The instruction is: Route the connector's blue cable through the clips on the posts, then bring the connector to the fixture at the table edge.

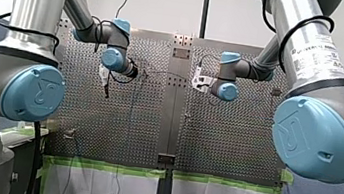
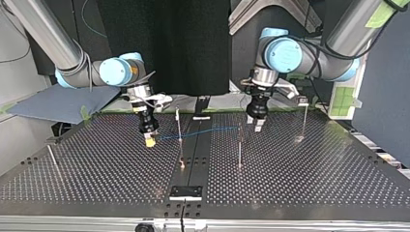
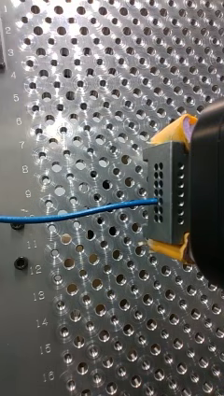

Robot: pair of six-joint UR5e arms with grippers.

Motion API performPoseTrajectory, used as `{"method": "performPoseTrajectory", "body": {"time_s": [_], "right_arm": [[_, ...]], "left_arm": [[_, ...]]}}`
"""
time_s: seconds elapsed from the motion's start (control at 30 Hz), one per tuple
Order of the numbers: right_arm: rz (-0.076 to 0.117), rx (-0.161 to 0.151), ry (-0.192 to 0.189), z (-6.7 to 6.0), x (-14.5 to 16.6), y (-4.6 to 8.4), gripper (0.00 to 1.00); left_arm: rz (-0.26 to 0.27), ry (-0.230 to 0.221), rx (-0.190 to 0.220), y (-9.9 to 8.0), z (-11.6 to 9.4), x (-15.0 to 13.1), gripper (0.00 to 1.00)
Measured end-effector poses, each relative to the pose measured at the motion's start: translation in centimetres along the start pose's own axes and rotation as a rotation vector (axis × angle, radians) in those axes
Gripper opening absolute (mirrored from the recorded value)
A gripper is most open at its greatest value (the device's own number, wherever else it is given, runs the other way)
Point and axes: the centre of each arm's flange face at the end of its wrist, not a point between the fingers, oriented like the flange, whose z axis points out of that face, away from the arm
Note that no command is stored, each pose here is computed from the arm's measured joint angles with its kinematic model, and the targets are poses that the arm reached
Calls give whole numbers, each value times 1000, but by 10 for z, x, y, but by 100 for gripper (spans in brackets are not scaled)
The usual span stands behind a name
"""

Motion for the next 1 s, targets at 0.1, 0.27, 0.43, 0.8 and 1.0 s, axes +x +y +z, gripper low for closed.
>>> {"method": "performPoseTrajectory", "body": {"time_s": [0.1, 0.27, 0.43, 0.8, 1.0], "right_arm": [[0, 0, 0, 0, 0, 0, 0], [0, 0, -2, 0, 0, 0, 0], [0, 0, -3, 0, 0, 0, 0], [0, 0, -3, 0, -1, 0, 0], [0, 0, -4, 0, -1, 0, 0]], "left_arm": [[-6, 11, 29, -5, -1, 2, 100], [-8, 15, 51, -7, -1, 2, 100], [-4, 14, 53, -8, -1, 2, 100], [11, 7, 44, -7, -1, 2, 100], [23, 6, 39, -7, -1, 2, 100]]}}
